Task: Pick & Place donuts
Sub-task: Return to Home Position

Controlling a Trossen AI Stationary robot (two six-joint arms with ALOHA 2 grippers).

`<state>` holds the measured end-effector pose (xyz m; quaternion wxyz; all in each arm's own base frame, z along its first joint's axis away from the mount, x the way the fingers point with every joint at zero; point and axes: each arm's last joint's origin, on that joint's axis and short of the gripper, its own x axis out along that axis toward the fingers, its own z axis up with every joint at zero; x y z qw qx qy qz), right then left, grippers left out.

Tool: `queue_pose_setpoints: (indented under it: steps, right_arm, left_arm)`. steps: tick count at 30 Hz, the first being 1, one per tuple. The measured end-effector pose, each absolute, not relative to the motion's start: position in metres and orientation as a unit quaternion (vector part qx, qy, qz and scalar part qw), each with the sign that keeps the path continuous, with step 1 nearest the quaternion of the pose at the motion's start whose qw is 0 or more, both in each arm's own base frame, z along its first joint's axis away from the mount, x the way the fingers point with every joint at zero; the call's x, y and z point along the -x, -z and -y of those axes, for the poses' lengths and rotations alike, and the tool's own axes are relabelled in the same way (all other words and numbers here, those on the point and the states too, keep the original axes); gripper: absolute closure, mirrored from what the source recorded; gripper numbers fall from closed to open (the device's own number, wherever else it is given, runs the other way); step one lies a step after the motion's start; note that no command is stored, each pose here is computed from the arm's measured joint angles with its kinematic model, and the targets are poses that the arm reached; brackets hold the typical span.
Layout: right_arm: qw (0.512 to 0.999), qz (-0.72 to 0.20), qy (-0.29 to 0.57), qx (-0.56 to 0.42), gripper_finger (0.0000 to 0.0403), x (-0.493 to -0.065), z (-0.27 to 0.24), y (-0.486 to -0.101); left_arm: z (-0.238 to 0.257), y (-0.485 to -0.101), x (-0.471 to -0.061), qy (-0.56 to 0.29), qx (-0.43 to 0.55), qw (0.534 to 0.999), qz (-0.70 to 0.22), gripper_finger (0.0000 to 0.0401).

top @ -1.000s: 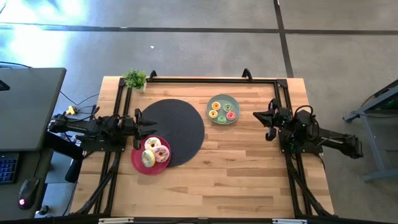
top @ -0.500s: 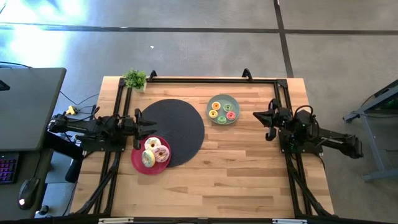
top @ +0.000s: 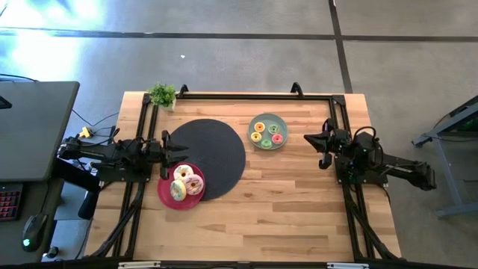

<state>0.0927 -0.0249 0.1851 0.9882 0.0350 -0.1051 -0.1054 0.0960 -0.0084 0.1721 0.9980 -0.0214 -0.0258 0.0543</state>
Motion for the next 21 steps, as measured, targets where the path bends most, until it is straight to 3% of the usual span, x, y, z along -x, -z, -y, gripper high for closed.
queue_pose_setpoints:
  steps: [21]
  right_arm:
    - [0.988, 0.105, 0.105, -0.035, 0.0400, -0.0927, 0.0249, -0.1851]
  left_arm:
    - [0.0084, -0.1721, -0.0960, -0.054, 0.021, 0.998, 0.026, 0.0252]
